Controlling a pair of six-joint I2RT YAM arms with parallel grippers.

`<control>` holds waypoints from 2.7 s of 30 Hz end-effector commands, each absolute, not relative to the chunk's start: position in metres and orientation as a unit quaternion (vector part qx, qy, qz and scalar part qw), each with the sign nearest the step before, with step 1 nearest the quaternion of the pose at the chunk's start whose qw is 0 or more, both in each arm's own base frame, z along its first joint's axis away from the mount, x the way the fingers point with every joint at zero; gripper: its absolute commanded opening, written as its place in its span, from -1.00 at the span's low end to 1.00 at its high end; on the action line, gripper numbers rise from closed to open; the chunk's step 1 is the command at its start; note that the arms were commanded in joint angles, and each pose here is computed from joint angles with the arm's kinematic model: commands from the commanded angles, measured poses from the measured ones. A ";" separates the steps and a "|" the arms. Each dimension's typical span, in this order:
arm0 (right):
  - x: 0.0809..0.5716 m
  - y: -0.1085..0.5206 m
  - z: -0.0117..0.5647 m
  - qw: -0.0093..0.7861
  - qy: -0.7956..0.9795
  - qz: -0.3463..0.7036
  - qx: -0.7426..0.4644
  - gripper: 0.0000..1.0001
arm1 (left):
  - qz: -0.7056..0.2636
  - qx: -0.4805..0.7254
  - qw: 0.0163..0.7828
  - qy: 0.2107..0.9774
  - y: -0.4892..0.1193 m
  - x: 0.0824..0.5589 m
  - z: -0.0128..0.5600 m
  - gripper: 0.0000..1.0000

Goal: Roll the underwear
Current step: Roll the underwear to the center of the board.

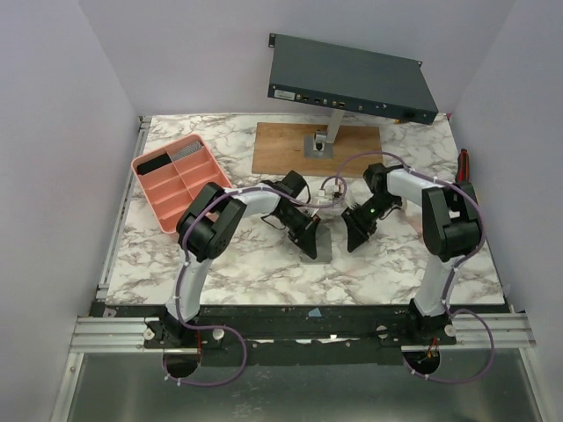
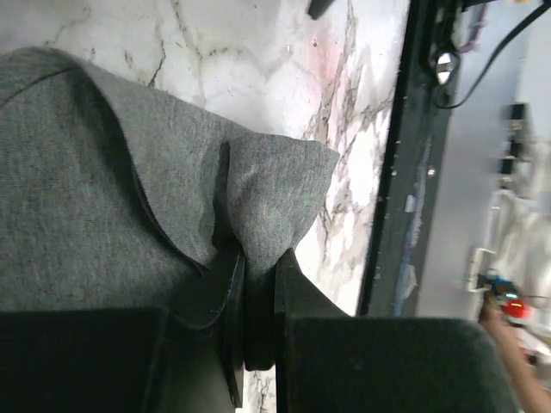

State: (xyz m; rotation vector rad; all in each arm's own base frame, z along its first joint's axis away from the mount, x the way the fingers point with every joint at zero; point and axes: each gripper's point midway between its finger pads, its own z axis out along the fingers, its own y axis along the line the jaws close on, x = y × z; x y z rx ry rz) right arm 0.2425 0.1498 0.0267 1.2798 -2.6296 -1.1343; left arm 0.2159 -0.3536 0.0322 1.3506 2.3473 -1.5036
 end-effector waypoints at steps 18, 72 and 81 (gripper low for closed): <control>0.265 0.199 0.070 -0.256 -0.798 -0.201 0.507 0.04 | -0.566 0.260 -0.164 0.765 -0.338 0.230 0.016 -1.00; 0.177 0.231 -0.006 -0.073 -0.772 -0.245 0.582 -0.99 | -0.552 0.261 -0.024 0.792 -0.284 0.286 0.078 0.14; 0.191 0.235 -0.013 0.002 -0.780 -0.310 0.543 -0.99 | -0.512 0.293 0.060 0.805 -0.253 0.275 0.103 0.10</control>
